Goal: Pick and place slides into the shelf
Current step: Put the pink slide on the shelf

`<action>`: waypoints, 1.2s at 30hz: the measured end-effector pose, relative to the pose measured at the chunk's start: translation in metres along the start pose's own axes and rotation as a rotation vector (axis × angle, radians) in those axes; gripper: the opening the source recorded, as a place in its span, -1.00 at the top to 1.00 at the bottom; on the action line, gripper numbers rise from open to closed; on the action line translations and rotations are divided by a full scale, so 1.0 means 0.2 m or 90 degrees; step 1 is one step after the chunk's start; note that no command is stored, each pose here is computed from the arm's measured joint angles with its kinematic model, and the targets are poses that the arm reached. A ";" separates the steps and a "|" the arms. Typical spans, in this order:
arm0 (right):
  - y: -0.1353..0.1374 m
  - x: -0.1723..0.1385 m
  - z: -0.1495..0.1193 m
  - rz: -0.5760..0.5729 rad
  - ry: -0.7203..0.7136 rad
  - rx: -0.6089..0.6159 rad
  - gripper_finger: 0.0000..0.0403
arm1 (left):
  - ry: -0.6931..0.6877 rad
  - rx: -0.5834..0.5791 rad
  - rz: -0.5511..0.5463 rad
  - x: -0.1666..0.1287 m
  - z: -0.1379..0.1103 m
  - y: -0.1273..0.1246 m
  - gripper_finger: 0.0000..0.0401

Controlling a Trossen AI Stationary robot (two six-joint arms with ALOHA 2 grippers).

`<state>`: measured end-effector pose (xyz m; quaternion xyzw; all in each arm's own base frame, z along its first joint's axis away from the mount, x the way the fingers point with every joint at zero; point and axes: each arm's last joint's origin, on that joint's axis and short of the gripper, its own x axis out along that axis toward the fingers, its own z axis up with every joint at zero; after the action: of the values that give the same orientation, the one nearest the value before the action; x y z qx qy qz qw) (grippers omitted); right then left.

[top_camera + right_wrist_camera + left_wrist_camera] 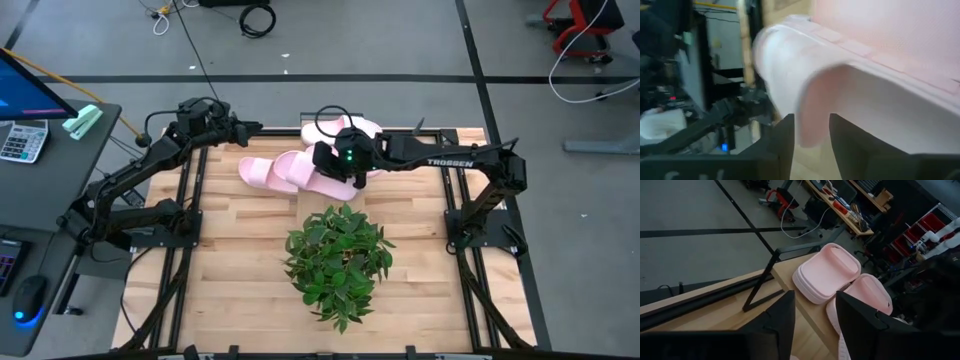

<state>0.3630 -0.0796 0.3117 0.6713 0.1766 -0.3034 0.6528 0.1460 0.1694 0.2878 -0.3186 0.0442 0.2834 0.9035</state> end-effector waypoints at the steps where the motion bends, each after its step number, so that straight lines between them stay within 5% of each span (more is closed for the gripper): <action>1: 0.01 0.00 -0.01 0.009 -0.001 0.002 0.34 | -0.001 0.000 0.002 0.00 0.00 0.00 0.28; 9: 0.01 0.02 0.00 0.019 -0.035 0.019 0.21 | -0.002 0.001 0.004 0.00 0.00 0.00 0.25; 36: 0.02 0.09 0.02 0.048 -0.071 0.078 0.30 | -0.001 0.011 0.005 0.00 0.00 0.00 0.30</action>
<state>0.3782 -0.0874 0.3046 0.6982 0.0955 -0.3256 0.6304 0.1458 0.1695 0.2874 -0.3107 0.0474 0.2866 0.9050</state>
